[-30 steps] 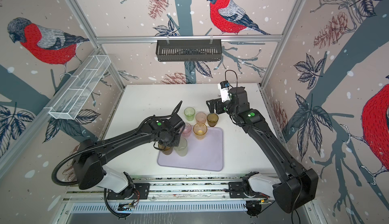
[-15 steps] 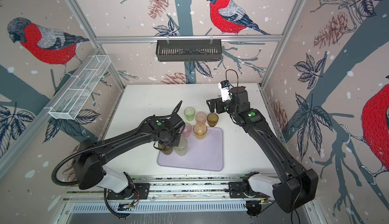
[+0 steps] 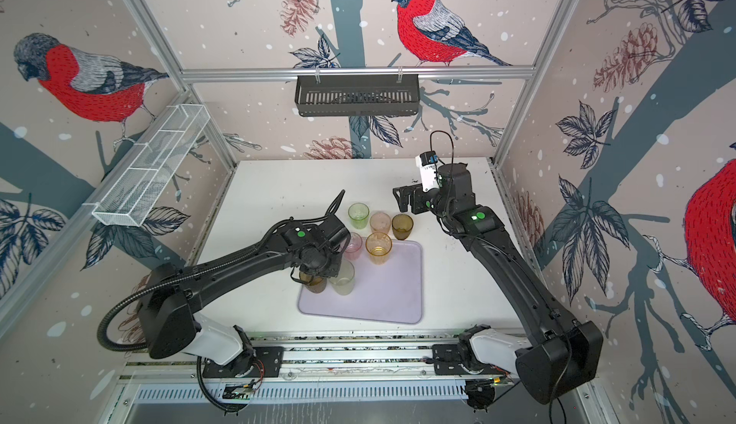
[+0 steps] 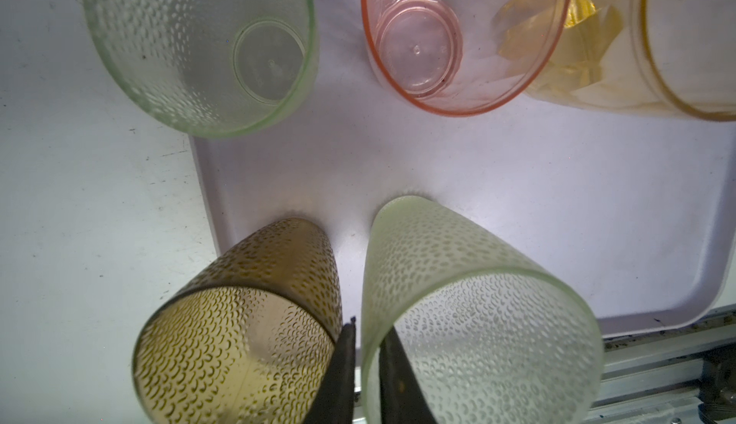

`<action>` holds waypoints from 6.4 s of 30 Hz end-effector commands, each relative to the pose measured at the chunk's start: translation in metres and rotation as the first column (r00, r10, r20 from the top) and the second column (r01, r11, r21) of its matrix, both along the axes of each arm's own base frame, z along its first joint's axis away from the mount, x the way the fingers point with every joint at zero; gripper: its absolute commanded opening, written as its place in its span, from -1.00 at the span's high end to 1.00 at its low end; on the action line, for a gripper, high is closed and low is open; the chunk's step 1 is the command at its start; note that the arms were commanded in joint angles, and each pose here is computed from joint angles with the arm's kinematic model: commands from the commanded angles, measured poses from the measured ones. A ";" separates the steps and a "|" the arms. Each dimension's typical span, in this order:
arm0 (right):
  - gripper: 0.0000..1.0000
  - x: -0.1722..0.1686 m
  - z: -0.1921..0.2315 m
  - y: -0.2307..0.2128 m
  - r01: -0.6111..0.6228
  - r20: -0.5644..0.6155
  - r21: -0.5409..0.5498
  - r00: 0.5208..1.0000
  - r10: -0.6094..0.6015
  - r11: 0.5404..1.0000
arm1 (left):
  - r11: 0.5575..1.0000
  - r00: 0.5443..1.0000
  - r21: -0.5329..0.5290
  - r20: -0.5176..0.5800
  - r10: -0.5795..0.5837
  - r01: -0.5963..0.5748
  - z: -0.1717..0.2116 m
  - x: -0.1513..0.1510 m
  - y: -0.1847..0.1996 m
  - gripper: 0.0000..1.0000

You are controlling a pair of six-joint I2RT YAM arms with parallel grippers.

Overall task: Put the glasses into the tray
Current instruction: 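Open the left gripper to release the tall pale green cup, then raise the left gripper while the right gripper moves toward the olive cup, then lower the open right gripper around the olive cup's rim, then close the right gripper on the olive cup's rim and lift it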

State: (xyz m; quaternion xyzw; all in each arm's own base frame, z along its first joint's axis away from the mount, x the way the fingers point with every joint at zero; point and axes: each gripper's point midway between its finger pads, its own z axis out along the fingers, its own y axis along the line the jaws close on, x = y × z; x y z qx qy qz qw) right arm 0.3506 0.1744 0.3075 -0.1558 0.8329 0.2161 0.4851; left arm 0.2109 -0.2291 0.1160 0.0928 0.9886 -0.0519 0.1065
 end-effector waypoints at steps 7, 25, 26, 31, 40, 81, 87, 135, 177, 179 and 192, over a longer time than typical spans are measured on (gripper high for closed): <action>-0.99 0.000 0.007 0.000 -0.007 0.025 0.016 1.000 0.007 1.000 | 1.000 1.000 0.003 0.018 -0.006 0.006 0.009 0.002 0.000 0.66; -0.99 0.000 0.006 -0.002 0.005 0.014 0.022 1.000 -0.005 1.000 | 1.000 0.998 0.001 0.066 0.015 -0.016 0.031 0.008 0.003 0.39; -0.99 0.001 0.004 -0.003 0.013 0.007 0.018 1.000 -0.013 1.000 | 1.000 0.997 -0.006 0.073 0.018 -0.018 0.035 0.009 0.002 0.37; -0.99 0.005 0.000 -0.008 0.050 -0.032 0.003 0.998 -0.050 0.999 | 0.999 0.995 -0.032 0.099 0.012 -0.009 0.050 0.013 -0.003 0.29; -1.00 0.010 -0.014 -0.021 0.147 -0.111 -0.034 0.982 -0.149 0.989 | 0.997 0.986 -0.070 0.162 -0.028 0.040 0.083 0.028 -0.018 0.21; -0.96 0.008 -0.126 -0.042 0.130 -0.494 -0.306 0.825 -0.275 0.943 | 0.913 0.915 -0.355 0.402 -0.047 0.203 0.157 0.068 -0.077 -0.46; -0.95 0.012 -0.137 -0.041 0.116 -0.516 -0.318 0.811 -0.274 0.941 | 0.889 0.912 -0.393 0.405 -0.063 0.236 0.161 0.067 -0.087 -0.66; -0.01 0.037 -0.210 -0.025 0.025 -0.623 -0.345 0.742 -0.248 0.938 | 0.852 0.921 -0.460 0.383 -0.066 0.252 0.153 0.063 -0.107 -0.96; 0.58 0.041 -0.226 -0.022 0.004 -0.631 -0.372 0.732 -0.256 0.928 | 0.851 0.921 -0.457 0.382 -0.073 0.257 0.152 0.063 -0.108 -0.96; 0.59 0.041 -0.225 -0.023 0.005 -0.630 -0.373 0.733 -0.257 0.928 | 0.852 0.922 -0.456 0.381 -0.073 0.256 0.151 0.063 -0.108 -0.96; 0.67 0.041 -0.228 -0.024 0.003 -0.631 -0.383 0.729 -0.264 0.924 | 0.853 0.920 -0.454 0.384 -0.073 0.257 0.153 0.063 -0.107 -0.96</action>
